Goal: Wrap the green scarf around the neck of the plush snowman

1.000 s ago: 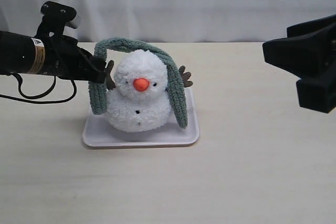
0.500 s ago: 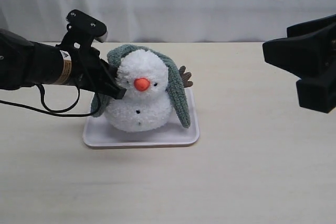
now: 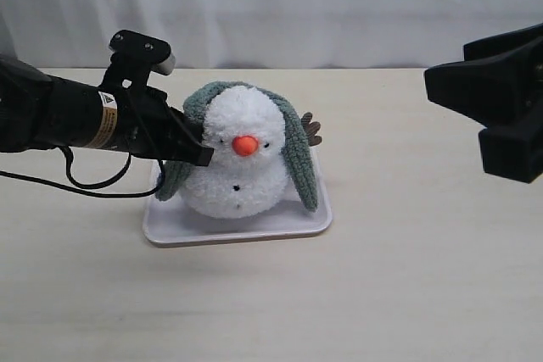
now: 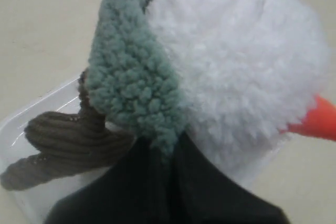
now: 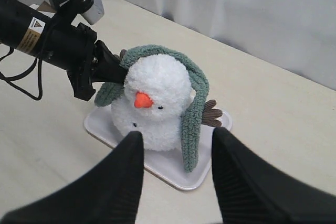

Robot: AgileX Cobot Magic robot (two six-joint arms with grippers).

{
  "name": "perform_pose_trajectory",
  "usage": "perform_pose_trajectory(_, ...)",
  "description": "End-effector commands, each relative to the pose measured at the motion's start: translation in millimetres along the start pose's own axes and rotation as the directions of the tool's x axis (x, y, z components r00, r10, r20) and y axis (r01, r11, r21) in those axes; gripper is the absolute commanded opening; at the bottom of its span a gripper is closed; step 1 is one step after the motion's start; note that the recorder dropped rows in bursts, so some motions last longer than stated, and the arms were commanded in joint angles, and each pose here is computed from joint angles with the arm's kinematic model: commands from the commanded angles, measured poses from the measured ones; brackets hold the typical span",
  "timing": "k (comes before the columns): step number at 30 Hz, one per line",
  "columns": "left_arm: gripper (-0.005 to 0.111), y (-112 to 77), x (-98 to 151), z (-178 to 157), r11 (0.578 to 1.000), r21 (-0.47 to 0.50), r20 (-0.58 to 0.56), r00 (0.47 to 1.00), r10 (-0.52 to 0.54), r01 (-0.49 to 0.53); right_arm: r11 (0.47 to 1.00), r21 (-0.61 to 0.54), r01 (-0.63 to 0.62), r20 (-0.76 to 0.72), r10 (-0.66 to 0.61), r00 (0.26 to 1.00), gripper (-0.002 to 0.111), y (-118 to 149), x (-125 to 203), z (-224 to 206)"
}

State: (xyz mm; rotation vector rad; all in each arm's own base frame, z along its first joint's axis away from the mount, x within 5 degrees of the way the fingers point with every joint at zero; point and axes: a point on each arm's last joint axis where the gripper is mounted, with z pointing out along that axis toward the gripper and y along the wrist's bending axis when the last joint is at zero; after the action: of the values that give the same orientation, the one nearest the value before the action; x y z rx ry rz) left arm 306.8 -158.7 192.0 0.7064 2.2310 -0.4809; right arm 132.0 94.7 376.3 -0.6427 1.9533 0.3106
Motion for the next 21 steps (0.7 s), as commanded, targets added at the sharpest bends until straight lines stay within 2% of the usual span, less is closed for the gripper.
perform_pose_trajectory(1,0.0,-3.2,-1,-3,0.998,0.024,0.005,0.998,-0.061,0.061,1.0,0.005,0.011,0.001,-0.011,1.0,0.041,0,1,0)
perform_pose_trajectory(9,0.0,-0.5,19,0,0.999,-0.014,-0.05,0.998,-0.039,0.038,1.0,0.007,0.011,-0.026,-0.011,1.0,0.041,-1,4,0)
perform_pose_trajectory(14,0.0,-6.0,20,0,0.999,0.047,-0.056,0.998,-0.017,0.02,1.0,0.007,0.011,-0.026,-0.011,1.0,0.041,-1,4,0)
perform_pose_trajectory(17,0.001,-6.3,19,0,0.999,0.051,-0.055,0.998,-0.017,0.019,1.0,0.007,0.011,-0.026,-0.011,1.0,0.041,-1,4,0)
perform_pose_trajectory(21,0.008,-5.5,24,0,0.999,0.041,-0.068,0.998,-0.013,0.016,1.0,0.007,0.011,-0.026,-0.011,1.0,0.041,-1,4,0)
